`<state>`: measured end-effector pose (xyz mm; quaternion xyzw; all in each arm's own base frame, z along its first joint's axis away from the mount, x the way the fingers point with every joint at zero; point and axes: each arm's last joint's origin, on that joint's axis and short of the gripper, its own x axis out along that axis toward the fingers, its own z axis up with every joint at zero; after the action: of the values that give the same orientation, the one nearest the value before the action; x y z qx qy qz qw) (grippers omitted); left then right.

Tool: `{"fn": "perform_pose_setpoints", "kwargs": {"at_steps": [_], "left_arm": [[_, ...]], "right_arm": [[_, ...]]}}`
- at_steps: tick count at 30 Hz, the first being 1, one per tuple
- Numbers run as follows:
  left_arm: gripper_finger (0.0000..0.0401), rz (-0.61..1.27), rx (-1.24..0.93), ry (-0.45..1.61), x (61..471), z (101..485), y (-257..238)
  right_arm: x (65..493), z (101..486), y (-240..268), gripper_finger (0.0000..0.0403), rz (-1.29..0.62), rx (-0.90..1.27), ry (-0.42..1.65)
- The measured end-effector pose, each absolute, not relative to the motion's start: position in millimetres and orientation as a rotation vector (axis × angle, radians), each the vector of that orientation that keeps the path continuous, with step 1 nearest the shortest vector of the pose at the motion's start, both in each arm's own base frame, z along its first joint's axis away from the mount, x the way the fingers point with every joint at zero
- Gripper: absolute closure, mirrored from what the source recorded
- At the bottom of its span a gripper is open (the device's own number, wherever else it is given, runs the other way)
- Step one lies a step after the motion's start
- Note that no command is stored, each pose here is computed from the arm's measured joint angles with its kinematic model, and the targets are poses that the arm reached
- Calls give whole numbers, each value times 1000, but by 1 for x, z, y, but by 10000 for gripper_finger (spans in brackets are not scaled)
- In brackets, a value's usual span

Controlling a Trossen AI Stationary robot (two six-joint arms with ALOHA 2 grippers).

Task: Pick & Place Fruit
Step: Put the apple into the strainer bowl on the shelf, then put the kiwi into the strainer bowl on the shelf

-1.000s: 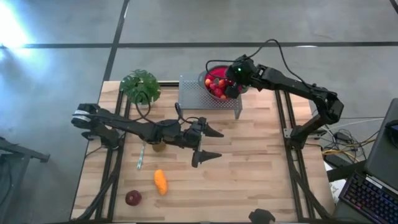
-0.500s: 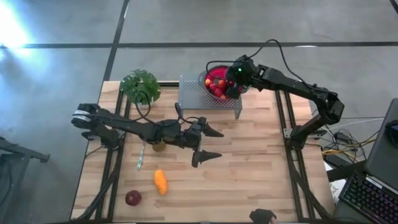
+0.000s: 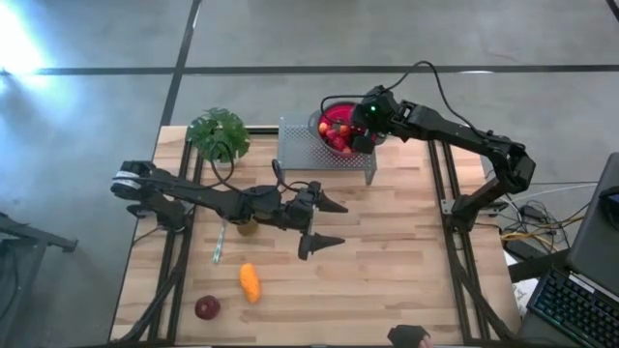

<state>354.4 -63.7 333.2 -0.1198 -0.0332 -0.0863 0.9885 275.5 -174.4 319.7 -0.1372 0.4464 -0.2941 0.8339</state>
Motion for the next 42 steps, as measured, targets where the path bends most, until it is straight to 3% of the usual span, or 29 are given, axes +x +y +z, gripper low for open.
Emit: {"fn": "perform_pose_setpoints", "kwargs": {"at_steps": [7, 25, 32, 37, 42], "left_arm": [[11, -174, -239, -70, 354, 334, -64], [11, -175, -238, -82, 349, 341, -63], [11, -163, -264, 25, 349, 331, -63], [11, -146, -158, 143, 339, 326, -69], [11, 48, -9, 315, 311, 325, -82]], "right_arm": [[274, 323, -174, 3, -626, -273, 954], [259, 395, -153, 3, -601, -153, 965], [255, 406, -121, 3, -442, -82, 984], [244, 406, -88, 3, -373, -79, 972], [224, 401, -57, 3, -317, -70, 936]]}}
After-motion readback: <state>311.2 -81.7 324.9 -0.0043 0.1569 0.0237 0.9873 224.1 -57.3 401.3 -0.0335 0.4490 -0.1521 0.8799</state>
